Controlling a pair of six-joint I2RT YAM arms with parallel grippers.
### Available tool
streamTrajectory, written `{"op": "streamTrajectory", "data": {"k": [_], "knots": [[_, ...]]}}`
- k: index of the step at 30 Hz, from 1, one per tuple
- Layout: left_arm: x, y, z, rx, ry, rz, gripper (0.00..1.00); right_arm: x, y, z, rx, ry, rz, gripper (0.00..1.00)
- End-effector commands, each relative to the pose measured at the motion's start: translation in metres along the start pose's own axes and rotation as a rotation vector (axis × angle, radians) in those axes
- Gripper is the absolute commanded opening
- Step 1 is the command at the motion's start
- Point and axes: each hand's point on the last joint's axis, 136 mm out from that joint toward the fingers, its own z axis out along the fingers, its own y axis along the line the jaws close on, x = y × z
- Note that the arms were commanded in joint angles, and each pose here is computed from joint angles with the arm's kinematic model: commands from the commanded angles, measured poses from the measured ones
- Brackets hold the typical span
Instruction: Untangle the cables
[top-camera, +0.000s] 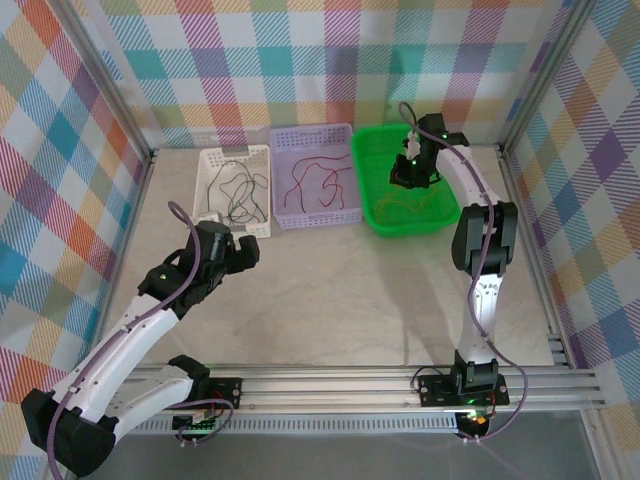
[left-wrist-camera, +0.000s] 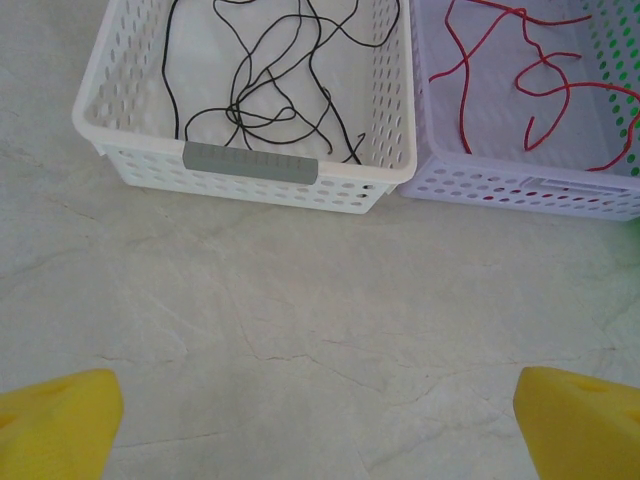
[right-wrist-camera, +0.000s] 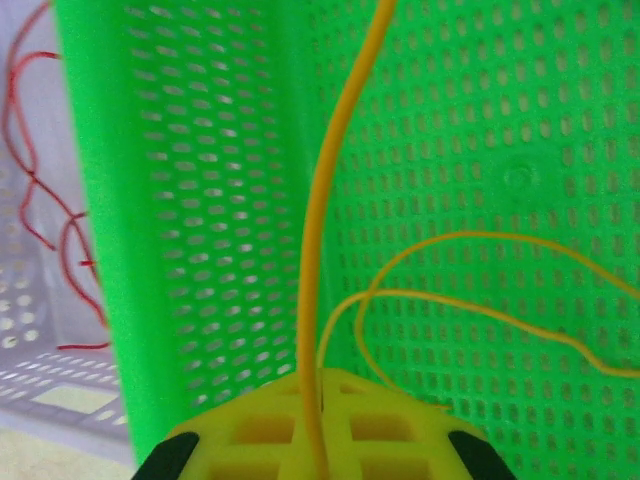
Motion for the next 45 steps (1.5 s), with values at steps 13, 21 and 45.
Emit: {"op": "streamTrajectory", "data": {"k": [13,21,45], "knots": [[0.001,-0.003,0.005,-0.003,-0.001,0.014,1.00,0.022,-0.038,0.026,0.127,0.104,0.010,0.00],[0.001,-0.002,0.006,-0.007,0.002,0.016,1.00,0.023,-0.039,0.027,0.134,0.119,0.007,0.00],[0.000,-0.003,0.004,-0.002,-0.001,0.015,1.00,0.014,-0.029,0.010,0.125,0.091,0.002,0.29]]}}
